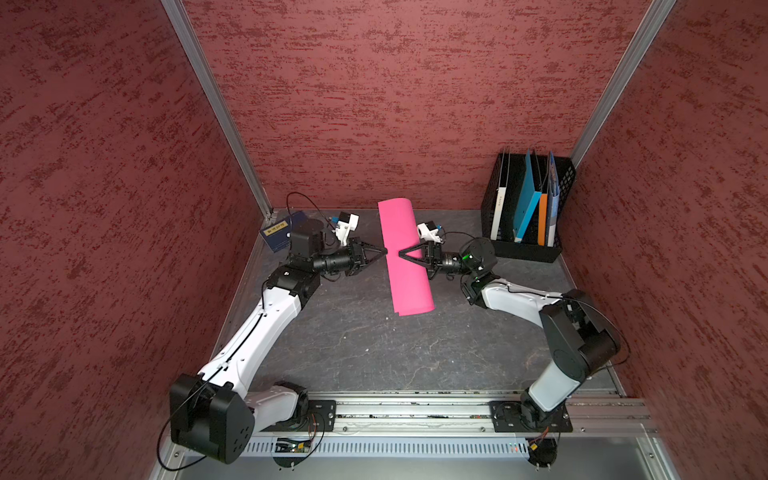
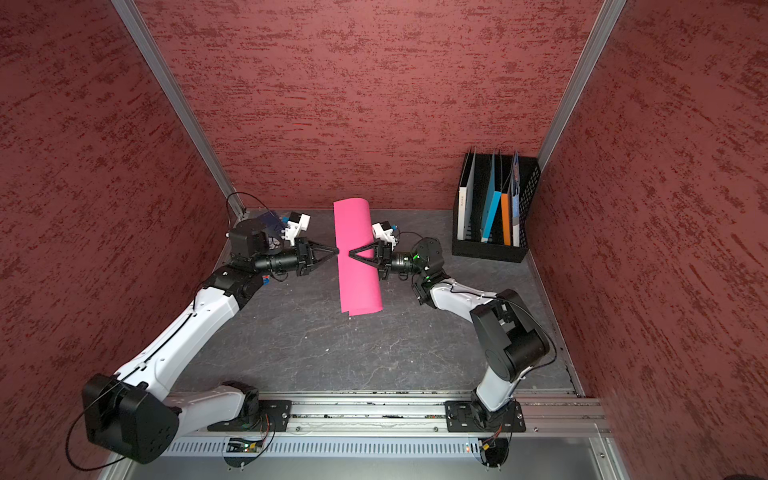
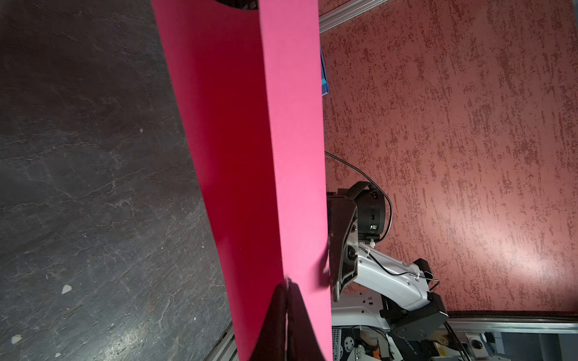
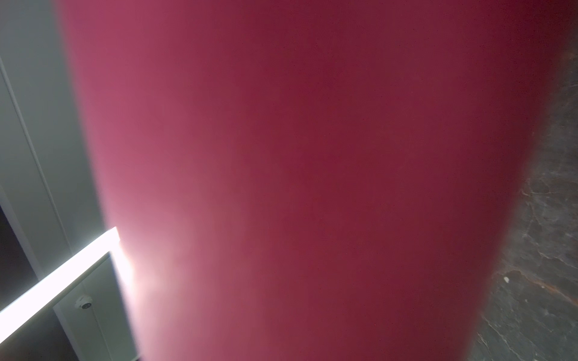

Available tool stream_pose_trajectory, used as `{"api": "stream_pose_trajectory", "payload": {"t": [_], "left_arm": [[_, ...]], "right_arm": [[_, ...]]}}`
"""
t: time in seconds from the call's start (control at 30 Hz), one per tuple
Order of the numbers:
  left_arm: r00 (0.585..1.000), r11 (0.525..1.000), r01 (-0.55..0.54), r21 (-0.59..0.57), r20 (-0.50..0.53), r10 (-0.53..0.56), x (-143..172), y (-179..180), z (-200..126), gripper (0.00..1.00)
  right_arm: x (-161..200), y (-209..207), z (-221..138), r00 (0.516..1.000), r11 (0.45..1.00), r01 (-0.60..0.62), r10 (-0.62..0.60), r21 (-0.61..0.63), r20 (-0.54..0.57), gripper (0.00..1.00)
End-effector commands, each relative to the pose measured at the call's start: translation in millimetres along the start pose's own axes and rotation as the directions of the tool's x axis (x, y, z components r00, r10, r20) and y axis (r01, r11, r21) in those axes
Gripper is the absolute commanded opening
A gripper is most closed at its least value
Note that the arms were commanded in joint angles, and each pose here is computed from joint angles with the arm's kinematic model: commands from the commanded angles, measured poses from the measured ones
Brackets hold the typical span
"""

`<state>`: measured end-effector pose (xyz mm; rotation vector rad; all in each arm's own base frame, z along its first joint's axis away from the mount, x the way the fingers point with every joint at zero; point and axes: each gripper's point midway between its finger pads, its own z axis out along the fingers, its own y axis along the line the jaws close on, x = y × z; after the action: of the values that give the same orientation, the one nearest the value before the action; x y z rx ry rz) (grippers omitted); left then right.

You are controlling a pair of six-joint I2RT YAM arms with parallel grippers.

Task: Fold the rectangular paper in half along the long edge
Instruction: Fold the paper.

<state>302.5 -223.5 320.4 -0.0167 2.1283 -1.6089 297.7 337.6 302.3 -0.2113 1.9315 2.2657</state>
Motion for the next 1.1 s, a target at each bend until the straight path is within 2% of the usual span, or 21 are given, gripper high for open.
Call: {"api": "stream_pose_trajectory", "payload": {"t": [0.0, 0.53, 1.07], "left_arm": [[1.0, 1.0, -0.018, 0.014, -0.003, 0.018, 0, -2, 2, 0.07], [1.0, 1.0, -0.017, 0.013, -0.006, 0.017, 2, -1, 2, 0.07], [1.0, 1.0, -0.02, 0.01, -0.001, 0.02, 1, -1, -1, 0.07]], "right_arm": [[-4, 10, 9, 0.999, 0.999, 0.048, -0.048, -0.024, -0.001, 0.69], [-4, 16, 19, 0.998, 0.997, 0.061, -0.062, -0.039, -0.018, 0.7], [0, 11, 21, 0.998, 0.998, 0.052, -0.054, -0.041, -0.035, 0.59]]}}
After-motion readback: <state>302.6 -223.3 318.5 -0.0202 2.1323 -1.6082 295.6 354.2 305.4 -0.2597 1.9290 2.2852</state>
